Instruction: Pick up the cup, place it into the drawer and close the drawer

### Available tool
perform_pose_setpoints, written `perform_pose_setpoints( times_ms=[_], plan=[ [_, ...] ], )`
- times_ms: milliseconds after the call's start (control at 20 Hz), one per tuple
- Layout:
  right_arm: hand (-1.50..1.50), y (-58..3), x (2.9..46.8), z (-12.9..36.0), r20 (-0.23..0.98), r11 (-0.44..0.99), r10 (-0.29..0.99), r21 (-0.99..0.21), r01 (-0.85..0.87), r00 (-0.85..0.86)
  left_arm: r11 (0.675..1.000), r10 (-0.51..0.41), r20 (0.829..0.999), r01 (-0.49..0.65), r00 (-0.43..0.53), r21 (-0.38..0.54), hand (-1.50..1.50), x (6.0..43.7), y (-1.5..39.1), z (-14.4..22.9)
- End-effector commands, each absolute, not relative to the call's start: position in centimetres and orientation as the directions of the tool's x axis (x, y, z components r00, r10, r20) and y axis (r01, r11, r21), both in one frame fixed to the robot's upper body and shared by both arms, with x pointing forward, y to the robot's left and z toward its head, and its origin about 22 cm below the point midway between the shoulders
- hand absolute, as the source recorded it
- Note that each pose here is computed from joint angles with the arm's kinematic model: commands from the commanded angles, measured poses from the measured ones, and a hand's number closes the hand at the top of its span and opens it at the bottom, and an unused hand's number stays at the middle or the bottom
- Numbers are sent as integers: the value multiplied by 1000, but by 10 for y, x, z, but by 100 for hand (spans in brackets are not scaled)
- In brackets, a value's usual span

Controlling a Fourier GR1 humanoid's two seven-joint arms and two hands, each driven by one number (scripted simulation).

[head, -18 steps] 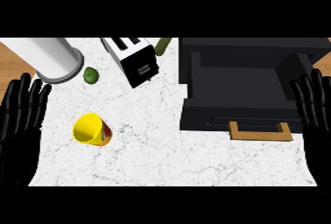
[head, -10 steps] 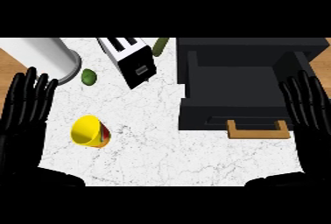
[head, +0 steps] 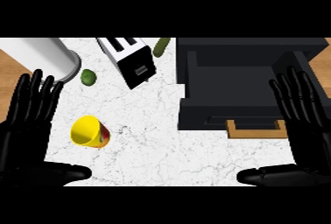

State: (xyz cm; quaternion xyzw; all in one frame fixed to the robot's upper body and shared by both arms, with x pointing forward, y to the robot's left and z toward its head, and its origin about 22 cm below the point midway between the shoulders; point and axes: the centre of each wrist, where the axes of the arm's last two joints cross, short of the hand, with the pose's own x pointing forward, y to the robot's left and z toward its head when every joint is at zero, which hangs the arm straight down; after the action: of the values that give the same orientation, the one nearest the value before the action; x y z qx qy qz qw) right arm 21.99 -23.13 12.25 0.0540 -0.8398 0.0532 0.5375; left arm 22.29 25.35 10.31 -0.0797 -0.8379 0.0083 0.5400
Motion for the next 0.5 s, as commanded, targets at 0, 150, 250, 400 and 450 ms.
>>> perform_pose_setpoints(
  times_ms=[0,150,250,400,450],
  plan=[
    [-150,-213,215,119,911,989,-56,-6,-148,-409,987,149,905,122,-399,-108,-150,223,237,113],
    [-150,-227,235,118,908,992,-34,-21,-128,-417,985,160,902,123,-402,-120,-150,233,264,94],
    [-150,-229,224,107,905,993,-36,-17,-119,-424,985,156,905,126,-395,-115,-150,236,258,107],
    [-150,-238,229,131,909,989,-44,-18,-144,-415,990,135,914,82,-383,-112,-150,235,236,109],
    [-150,-236,223,134,894,988,-60,-10,-155,-444,989,139,919,94,-368,-112,-150,237,251,94]
  ],
)
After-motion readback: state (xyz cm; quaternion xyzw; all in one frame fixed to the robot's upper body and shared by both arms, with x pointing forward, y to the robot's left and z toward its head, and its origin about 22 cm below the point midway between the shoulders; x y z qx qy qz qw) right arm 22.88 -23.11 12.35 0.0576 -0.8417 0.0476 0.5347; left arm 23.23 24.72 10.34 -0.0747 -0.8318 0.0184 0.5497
